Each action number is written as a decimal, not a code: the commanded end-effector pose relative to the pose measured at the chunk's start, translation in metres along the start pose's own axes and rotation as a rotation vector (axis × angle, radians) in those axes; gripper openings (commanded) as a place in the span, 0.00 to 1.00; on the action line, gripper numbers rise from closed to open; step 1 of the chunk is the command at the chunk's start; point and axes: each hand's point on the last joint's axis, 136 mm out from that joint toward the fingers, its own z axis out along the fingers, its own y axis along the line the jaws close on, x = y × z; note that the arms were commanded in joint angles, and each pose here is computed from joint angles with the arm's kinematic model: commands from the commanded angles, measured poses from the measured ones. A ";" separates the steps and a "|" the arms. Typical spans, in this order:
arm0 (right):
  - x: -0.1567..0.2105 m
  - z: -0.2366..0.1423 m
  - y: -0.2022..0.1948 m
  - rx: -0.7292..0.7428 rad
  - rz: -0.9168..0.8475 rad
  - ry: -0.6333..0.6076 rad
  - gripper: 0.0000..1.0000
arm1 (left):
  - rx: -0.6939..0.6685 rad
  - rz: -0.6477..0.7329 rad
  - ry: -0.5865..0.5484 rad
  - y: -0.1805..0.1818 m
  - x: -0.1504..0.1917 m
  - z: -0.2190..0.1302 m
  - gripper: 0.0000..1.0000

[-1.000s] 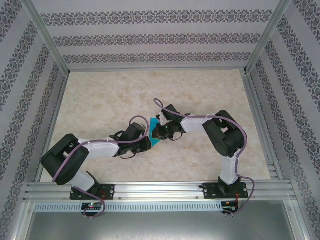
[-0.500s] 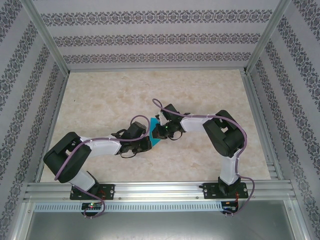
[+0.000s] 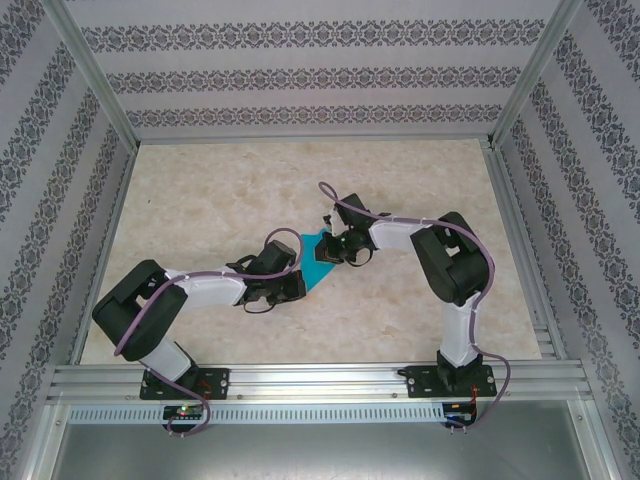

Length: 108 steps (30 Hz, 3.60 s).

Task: Fold a paper plane with a square sheet of paper (pick it up from the middle)
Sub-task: Fourth fold the wing at the center of the table, then pick up the paper from the center of the table.

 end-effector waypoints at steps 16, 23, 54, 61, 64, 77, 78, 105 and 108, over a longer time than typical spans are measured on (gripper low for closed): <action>-0.062 -0.051 0.016 -0.034 -0.042 -0.224 0.10 | -0.194 -0.046 0.183 0.056 0.047 0.006 0.00; -0.008 -0.029 0.038 -0.045 -0.101 -0.129 0.09 | -0.194 -0.048 0.179 0.055 0.045 0.007 0.00; -0.101 -0.013 -0.058 0.082 0.087 -0.237 0.05 | -0.198 -0.062 0.209 0.067 0.059 0.007 0.00; -0.123 -0.032 -0.047 0.074 0.064 -0.266 0.05 | -0.176 -0.039 0.191 0.054 0.050 0.005 0.00; -0.124 -0.048 -0.033 0.054 0.052 -0.281 0.07 | -0.137 -0.003 0.150 0.032 0.032 0.000 0.01; -0.041 -0.076 0.001 0.049 0.155 -0.318 0.44 | -0.026 0.021 -0.171 -0.017 -0.078 -0.069 0.63; -0.037 -0.071 0.005 0.046 0.154 -0.318 0.45 | -0.027 0.010 -0.186 -0.011 -0.082 -0.073 0.67; -0.024 0.000 0.004 0.104 0.229 -0.213 0.38 | 0.385 0.011 -0.102 -0.040 -0.093 -0.051 0.54; -0.024 0.001 0.006 0.094 0.227 -0.210 0.38 | 0.402 0.030 -0.074 -0.051 -0.089 -0.041 0.43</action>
